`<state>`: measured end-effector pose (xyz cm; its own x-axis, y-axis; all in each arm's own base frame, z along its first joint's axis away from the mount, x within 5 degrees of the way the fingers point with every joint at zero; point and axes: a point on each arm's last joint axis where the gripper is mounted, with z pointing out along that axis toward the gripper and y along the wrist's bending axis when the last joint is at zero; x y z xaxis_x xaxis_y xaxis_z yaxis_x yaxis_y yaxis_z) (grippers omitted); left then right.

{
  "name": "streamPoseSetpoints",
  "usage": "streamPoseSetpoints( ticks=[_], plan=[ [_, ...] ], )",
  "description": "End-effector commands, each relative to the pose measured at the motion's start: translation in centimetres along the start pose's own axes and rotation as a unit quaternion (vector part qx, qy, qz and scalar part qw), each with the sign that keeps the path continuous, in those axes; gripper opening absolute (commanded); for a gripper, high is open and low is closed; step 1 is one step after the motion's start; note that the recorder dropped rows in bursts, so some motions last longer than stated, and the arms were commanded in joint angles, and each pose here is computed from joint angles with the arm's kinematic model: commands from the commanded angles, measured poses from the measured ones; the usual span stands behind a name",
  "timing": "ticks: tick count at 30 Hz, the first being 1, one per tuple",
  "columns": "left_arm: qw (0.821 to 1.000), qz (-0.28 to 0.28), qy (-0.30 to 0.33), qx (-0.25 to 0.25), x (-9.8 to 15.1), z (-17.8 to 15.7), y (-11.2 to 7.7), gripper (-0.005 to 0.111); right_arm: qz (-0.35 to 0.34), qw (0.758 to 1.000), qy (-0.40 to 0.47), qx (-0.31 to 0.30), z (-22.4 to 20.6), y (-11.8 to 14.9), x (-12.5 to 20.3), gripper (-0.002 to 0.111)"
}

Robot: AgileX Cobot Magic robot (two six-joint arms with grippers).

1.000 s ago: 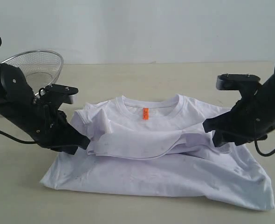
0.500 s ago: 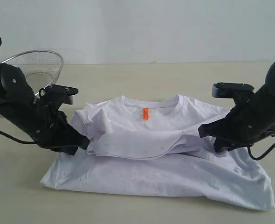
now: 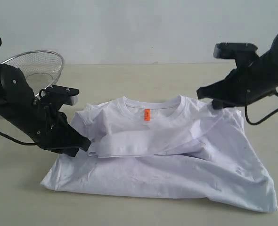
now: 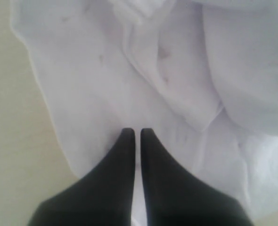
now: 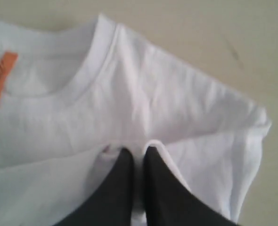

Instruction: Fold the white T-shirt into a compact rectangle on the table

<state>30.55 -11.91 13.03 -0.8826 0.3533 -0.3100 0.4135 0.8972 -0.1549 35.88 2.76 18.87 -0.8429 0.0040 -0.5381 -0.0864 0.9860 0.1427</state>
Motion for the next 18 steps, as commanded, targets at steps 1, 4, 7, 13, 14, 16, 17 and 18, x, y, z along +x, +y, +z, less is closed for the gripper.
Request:
streamPoseSetpoints(
  ticks=[1,4,7,13,14,16,17,18],
  plan=[
    [1.000,0.001,-0.006,0.000,-0.2,-0.2,-0.1,0.005,0.016,0.998,-0.052,0.023,-0.9,-2.1,-3.0,0.000],
    [1.000,0.001,-0.006,0.000,-0.2,-0.2,-0.1,0.005,0.031,0.998,-0.051,0.033,-0.4,-3.8,-3.7,0.000],
    [1.000,0.001,-0.006,0.000,-0.2,-0.2,-0.1,0.005,0.039,0.999,-0.019,0.031,0.5,-4.7,-3.4,0.000],
    [1.000,0.001,-0.006,0.000,-0.2,-0.2,-0.1,0.005,0.043,0.998,-0.004,0.036,2.5,-5.3,-2.8,0.000],
    [1.000,0.001,-0.006,0.000,-0.2,-0.2,-0.1,0.005,0.041,0.998,-0.002,0.037,2.8,-5.4,-2.6,0.001],
    [1.000,0.001,-0.006,0.000,-0.2,-0.2,-0.1,0.005,0.035,0.999,-0.002,0.042,3.2,-5.6,-2.5,0.008],
    [1.000,0.001,-0.006,0.000,-0.2,-0.2,-0.1,0.005,0.035,0.998,-0.003,0.043,3.4,-5.6,-2.5,0.014],
    [1.000,0.001,-0.006,0.000,-0.2,-0.2,-0.1,0.005,0.035,0.998,-0.006,0.046,3.7,-5.7,-2.5,0.020]
  ],
)
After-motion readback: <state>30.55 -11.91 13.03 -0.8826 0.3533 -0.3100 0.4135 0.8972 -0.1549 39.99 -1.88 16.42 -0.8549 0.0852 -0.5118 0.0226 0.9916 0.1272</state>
